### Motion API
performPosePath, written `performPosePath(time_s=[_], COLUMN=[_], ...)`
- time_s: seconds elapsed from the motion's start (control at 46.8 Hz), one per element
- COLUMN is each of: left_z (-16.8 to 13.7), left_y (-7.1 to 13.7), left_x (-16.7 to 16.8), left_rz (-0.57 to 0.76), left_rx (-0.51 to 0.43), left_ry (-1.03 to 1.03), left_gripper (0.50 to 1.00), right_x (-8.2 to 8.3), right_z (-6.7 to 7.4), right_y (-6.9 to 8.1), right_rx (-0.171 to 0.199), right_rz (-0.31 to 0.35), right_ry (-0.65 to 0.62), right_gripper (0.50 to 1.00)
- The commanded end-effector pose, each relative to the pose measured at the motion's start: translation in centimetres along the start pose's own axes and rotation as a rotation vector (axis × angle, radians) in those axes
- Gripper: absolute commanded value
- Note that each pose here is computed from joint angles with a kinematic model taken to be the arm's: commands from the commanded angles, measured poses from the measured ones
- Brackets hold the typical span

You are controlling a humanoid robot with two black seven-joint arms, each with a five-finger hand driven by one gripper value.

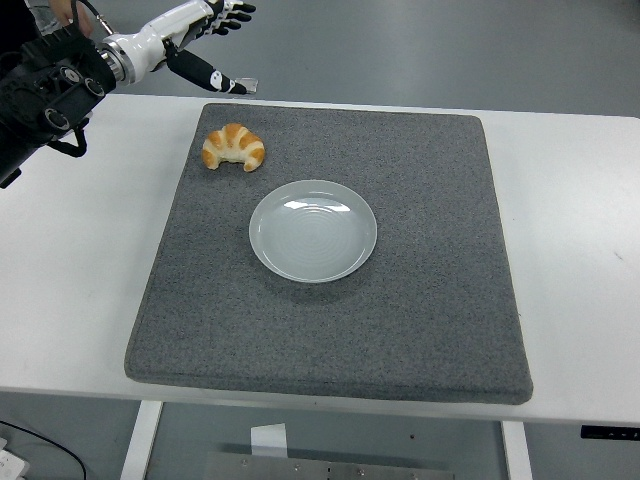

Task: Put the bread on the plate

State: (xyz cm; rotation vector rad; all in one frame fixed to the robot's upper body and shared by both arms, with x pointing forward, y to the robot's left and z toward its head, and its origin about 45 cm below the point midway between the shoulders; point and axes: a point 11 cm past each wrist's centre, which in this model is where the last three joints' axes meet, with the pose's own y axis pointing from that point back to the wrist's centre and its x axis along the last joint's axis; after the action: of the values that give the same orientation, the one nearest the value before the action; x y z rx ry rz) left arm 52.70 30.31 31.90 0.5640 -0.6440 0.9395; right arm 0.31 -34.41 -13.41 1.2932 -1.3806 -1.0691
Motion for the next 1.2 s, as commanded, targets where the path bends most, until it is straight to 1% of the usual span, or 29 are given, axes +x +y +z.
performPosePath(time_s=[0.0, 0.128, 0.235, 0.299, 0.427, 0.513, 0.684, 0.94, 1.175], left_z=[-0.2, -1.3, -1.8, -2.2, -3.7, -4.1, -4.4, -3.7, -3.6], left_y=[0.3, 0.8, 1.0, 1.0, 1.4, 1.0, 0.4, -0.8, -1.4], left_x=[0.0, -0.1, 0.5, 0.1, -1.3, -3.0, -4.5, -5.7, -7.1], left_rz=[-0.067, -0.131, -0.092, -0.112, -0.156, -0.163, -0.139, -0.111, -0.085], left_rx=[0.034, 0.092, 0.113, 0.129, 0.163, 0.152, 0.139, 0.127, 0.112], left_ry=[-0.106, -0.253, -0.335, -0.382, -0.442, -0.456, -0.485, -0.511, -0.543], left_gripper=[1.000, 1.000, 0.994, 0.981, 0.973, 0.973, 0.977, 0.973, 0.971], right_x=[0.0, 0.0, 0.0, 0.0, 0.0, 0.0, 0.0, 0.0, 0.0], right_z=[0.0, 0.0, 0.0, 0.0, 0.0, 0.0, 0.0, 0.0, 0.0], right_y=[0.0, 0.0, 0.0, 0.0, 0.0, 0.0, 0.0, 0.0, 0.0], right_rx=[0.000, 0.000, 0.000, 0.000, 0.000, 0.000, 0.000, 0.000, 0.000], right_rz=[0.001, 0.000, 0.001, 0.000, 0.001, 0.001, 0.001, 0.001, 0.000], right_ry=[0.000, 0.000, 0.000, 0.000, 0.000, 0.000, 0.000, 0.000, 0.000], right_gripper=[0.932, 0.932, 0.932, 0.932, 0.932, 0.932, 0.932, 0.932, 0.932])
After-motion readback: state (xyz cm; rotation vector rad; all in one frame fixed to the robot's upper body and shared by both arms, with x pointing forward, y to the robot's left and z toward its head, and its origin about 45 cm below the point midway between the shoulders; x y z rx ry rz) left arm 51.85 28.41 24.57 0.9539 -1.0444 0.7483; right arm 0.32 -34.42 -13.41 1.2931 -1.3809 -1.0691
